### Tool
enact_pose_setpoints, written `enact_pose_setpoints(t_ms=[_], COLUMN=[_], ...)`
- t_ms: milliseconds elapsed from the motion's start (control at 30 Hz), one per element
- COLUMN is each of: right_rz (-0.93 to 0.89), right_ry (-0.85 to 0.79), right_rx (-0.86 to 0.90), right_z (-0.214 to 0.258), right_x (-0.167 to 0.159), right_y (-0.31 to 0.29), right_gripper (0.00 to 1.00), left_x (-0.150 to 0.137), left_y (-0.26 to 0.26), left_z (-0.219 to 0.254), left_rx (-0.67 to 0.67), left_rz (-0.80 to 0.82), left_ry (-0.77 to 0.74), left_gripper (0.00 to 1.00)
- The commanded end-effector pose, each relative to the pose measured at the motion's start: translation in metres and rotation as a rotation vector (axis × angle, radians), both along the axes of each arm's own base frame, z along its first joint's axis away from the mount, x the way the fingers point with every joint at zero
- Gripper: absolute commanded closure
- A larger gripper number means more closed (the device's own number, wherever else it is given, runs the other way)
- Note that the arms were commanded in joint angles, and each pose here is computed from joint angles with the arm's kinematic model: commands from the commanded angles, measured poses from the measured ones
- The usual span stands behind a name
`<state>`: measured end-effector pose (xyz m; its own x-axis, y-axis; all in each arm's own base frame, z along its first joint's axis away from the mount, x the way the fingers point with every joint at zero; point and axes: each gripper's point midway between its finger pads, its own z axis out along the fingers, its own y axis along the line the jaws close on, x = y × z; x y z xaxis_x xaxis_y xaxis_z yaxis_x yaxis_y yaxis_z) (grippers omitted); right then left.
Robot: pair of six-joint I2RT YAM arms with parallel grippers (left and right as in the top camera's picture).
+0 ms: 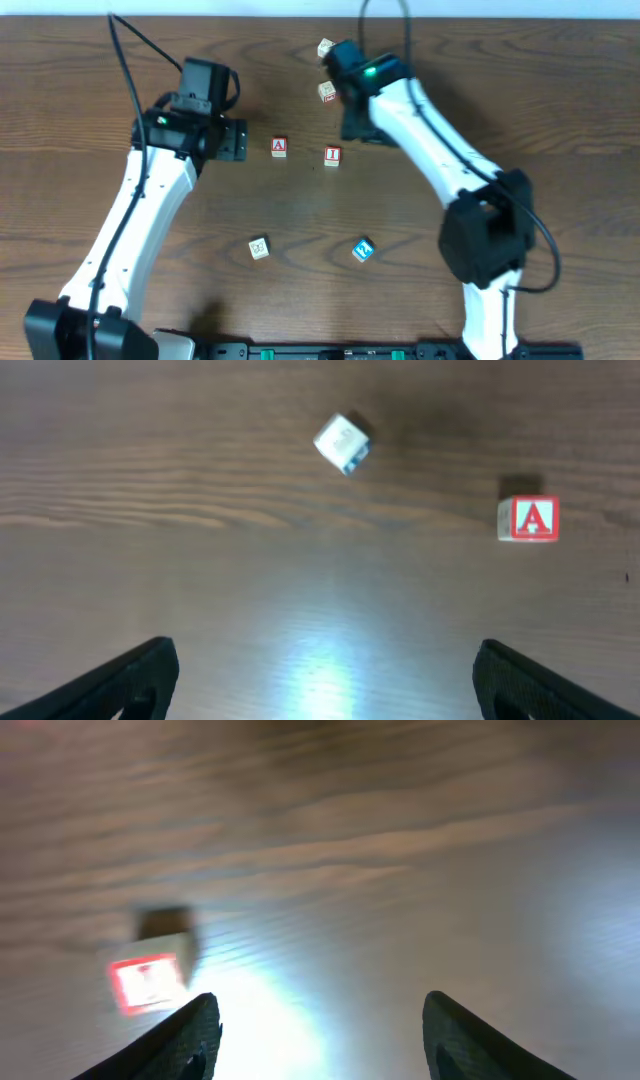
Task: Spell out Ai2
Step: 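Carry the 'I' block and place it right of the 'A' block, then lower left gripper and grasp the 'A' block again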
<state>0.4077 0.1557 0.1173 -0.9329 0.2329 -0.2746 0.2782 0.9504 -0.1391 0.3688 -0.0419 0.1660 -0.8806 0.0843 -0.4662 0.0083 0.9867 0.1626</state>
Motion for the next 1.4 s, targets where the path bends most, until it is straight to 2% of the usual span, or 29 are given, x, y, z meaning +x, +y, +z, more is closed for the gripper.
enact_pose_setpoints(t_ms=[0,200,267,300,433,533,700,833,1167,1233,1300,1367], right_rz=[-0.038,-0.045,-0.040,-0.048,-0.091,-0.117,-0.130,-0.147,-0.154,-0.144,-0.139,-0.137], right_ry=[-0.126,-0.217,-0.246,-0.252,-0.219,-0.127,-0.049,-0.029,-0.108,-0.125,-0.141,-0.158], right_rx=[-0.052,-0.020,-0.020,-0.027,-0.056,-0.052,-0.073,-0.077,-0.019,-0.016,-0.011,-0.007], right_z=[0.056,0.117,0.135,0.138,0.130,0.106,0.078,0.066,0.086,0.093,0.099,0.104], right_x=[0.002,-0.020,-0.032,-0.037,-0.059,-0.075,-0.087,-0.090,-0.090,-0.092,-0.096,-0.098], right_y=[-0.032,-0.065,-0.078,-0.085,-0.111,-0.123,-0.131,-0.132,-0.136,-0.137,-0.137,-0.138], right_gripper=[0.34,0.31,0.27,0.25,0.16,0.13,0.12,0.12,0.11,0.10,0.09,0.08], left_x=[-0.001,0.005,0.010,0.011,0.009,0.011,0.023,0.039,0.045,0.049,0.049,0.048], left_y=[-0.011,-0.035,-0.041,-0.045,-0.070,-0.090,-0.100,-0.103,-0.107,-0.109,-0.114,-0.119], left_z=[-0.022,-0.057,-0.070,-0.077,-0.097,-0.101,-0.092,-0.094,-0.132,-0.138,-0.145,-0.150], left_rx=[-0.059,-0.176,-0.181,-0.174,-0.144,-0.078,-0.030,-0.040,-0.122,-0.131,-0.158,-0.186], left_rz=[-0.035,-0.097,-0.110,-0.127,-0.194,-0.236,-0.250,-0.239,-0.203,-0.195,-0.193,-0.182], left_ry=[0.016,0.003,0.019,0.032,0.096,0.156,0.254,0.238,0.299,0.291,0.304,0.316], left_gripper=[0.05,0.04,0.00,0.06,0.09,0.03,0.05,0.05,0.04,0.00,0.00,0.11])
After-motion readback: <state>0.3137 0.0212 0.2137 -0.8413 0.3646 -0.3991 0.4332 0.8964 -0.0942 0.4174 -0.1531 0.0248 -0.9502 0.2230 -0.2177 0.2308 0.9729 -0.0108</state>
